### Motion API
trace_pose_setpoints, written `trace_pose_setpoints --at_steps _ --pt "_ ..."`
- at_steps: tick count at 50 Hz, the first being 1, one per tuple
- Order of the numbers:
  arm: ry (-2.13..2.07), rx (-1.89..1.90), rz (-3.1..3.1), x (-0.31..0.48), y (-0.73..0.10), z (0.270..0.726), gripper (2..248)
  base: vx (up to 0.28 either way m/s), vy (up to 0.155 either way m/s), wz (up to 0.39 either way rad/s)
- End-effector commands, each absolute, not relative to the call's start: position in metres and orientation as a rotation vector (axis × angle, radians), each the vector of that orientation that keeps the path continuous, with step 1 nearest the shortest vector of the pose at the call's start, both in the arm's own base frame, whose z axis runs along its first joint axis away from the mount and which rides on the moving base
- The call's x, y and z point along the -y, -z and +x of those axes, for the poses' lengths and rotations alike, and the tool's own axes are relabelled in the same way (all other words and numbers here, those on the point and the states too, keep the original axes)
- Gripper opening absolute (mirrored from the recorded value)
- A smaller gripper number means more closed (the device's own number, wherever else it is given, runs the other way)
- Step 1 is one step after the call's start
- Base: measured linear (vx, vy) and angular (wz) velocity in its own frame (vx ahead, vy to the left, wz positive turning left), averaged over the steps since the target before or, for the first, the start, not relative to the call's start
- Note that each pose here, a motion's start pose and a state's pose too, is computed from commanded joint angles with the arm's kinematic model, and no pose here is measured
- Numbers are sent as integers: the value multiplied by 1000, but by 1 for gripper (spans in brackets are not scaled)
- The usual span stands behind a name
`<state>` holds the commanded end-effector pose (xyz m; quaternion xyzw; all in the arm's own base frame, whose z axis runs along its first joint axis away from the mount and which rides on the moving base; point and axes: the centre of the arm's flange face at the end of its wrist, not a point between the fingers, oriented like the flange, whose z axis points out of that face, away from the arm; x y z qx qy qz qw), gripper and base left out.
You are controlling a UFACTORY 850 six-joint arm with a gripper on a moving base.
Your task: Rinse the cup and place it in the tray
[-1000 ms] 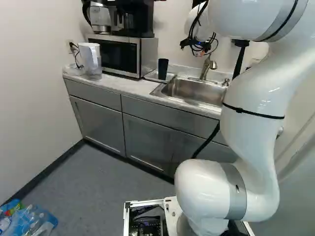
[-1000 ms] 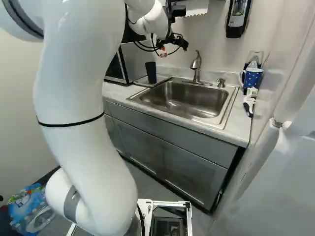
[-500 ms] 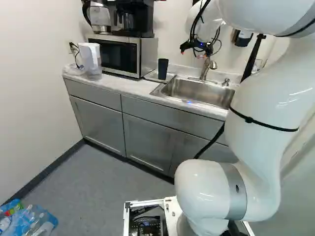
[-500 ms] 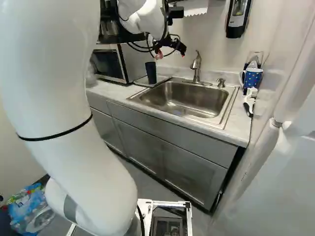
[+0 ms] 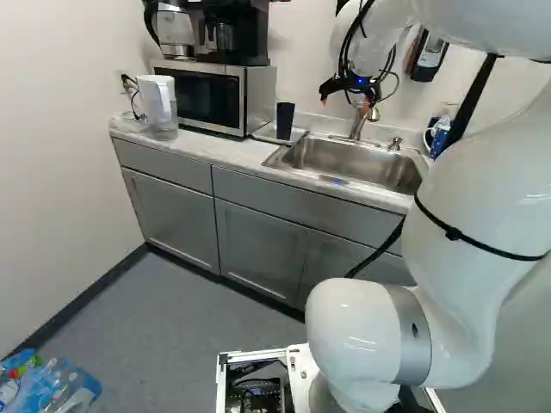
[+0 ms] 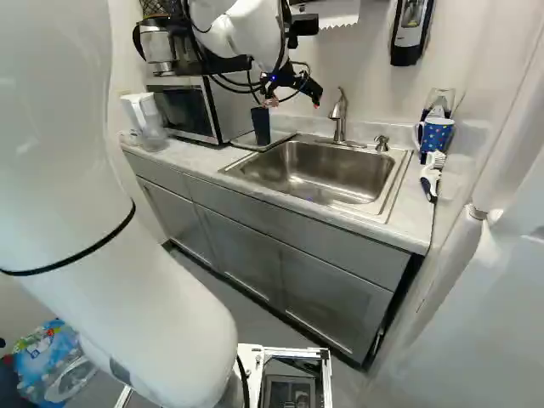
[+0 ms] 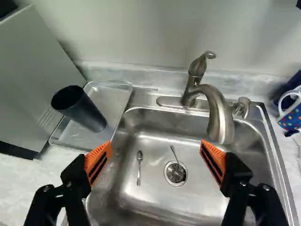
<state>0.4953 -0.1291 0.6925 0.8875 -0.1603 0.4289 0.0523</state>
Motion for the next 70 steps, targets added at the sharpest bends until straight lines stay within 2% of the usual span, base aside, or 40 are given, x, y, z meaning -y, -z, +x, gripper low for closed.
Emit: trace_pose_setpoints --at_steps 29,70 --pt "-1229 532 2712 126 -687 433 247 0 0 0" --pt "-1230 532 2711 126 -687 432 247 0 0 0"
